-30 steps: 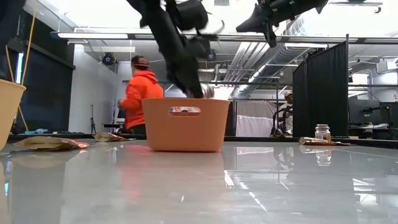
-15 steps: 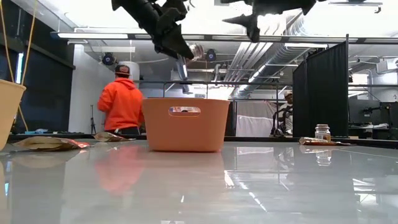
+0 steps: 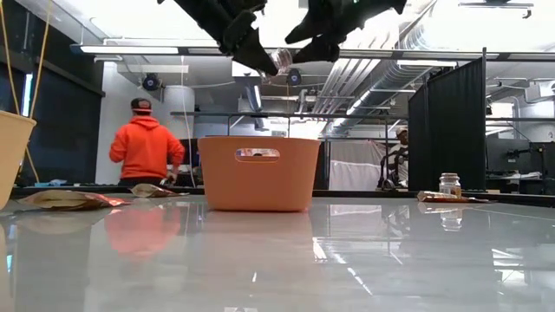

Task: Sort spices by type
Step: Put the top left brown spice bottle into the orange can

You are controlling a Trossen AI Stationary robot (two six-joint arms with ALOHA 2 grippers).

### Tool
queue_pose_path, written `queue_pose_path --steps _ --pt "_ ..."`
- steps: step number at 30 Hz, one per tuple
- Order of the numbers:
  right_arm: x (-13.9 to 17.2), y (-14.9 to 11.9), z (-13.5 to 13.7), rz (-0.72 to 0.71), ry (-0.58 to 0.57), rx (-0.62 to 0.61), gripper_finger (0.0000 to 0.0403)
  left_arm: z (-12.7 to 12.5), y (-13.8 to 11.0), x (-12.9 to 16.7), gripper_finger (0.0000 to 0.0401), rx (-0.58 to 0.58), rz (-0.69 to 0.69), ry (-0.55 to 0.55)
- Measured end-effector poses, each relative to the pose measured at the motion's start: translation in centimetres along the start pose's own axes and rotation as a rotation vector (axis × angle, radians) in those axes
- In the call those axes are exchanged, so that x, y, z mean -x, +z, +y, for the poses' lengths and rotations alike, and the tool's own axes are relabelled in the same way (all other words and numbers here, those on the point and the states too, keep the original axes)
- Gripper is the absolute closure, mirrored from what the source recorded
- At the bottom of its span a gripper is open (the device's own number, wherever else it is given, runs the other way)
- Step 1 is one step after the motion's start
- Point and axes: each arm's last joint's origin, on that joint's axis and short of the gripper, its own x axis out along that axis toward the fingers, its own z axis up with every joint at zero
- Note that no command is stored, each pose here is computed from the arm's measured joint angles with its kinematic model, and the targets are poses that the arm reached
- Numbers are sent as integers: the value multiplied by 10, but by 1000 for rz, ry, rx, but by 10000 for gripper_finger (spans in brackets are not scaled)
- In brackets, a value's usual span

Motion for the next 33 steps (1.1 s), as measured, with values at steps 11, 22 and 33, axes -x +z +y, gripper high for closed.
queue_pose_path --steps 11,22,33 --pt "-8 6 1 3 35 34 73 0 5 1 253 -29 -44 37" --pt "-16 4 -1 12 34 -47 160 1 9 1 253 -44 -76 49" --pt "-21 4 -1 3 48 -55 229 2 9 2 253 -61 -74 52"
